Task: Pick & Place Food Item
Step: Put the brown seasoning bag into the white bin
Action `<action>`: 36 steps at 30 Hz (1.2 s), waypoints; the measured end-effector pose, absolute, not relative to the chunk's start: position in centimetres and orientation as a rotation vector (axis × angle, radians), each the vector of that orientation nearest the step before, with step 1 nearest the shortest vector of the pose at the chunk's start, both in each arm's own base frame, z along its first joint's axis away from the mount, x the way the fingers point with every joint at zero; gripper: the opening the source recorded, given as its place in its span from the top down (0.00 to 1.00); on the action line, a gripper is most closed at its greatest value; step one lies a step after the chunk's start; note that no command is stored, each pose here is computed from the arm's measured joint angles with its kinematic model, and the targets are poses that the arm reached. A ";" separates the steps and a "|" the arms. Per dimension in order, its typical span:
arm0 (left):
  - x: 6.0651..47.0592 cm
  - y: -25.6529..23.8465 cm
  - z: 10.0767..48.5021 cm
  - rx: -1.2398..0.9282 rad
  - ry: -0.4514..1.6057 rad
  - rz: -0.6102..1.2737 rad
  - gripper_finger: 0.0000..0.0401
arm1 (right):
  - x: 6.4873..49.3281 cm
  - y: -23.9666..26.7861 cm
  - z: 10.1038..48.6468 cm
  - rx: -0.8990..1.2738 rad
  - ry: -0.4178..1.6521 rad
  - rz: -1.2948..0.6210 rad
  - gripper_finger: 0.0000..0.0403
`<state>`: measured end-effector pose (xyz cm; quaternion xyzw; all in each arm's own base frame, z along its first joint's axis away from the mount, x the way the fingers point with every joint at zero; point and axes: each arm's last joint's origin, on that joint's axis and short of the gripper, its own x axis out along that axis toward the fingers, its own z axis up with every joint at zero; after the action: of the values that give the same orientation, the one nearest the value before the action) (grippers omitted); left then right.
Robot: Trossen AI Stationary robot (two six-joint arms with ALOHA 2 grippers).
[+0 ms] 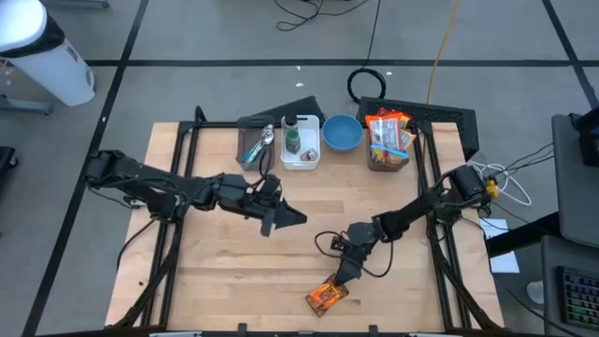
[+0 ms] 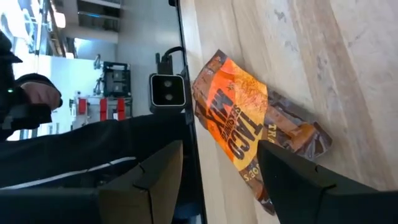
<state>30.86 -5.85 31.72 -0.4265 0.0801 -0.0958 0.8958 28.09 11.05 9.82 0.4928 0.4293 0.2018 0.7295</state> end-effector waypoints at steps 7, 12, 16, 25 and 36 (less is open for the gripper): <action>30.6 -7.0 31.7 -0.881 0.186 -0.225 0.82 | 27.7 10.6 9.0 1.080 1.027 0.382 0.50; 30.4 -7.9 31.6 -0.877 0.206 -0.239 0.82 | 27.2 10.4 8.5 1.072 1.099 0.345 0.50; 30.2 -8.4 31.4 -0.873 0.224 -0.245 0.82 | 27.0 10.4 8.8 1.087 1.132 0.362 0.50; 30.2 -8.6 31.3 -0.839 0.230 -0.234 0.82 | 25.6 9.6 11.1 0.984 1.110 0.172 0.50; 30.1 -8.6 31.3 -0.821 0.232 -0.236 0.82 | 26.1 9.5 11.4 0.982 1.002 0.100 0.50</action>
<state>30.15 -8.60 31.25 -0.3974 0.1121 -0.1140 0.9036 26.09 9.48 11.44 0.4514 0.4608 0.0458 0.7628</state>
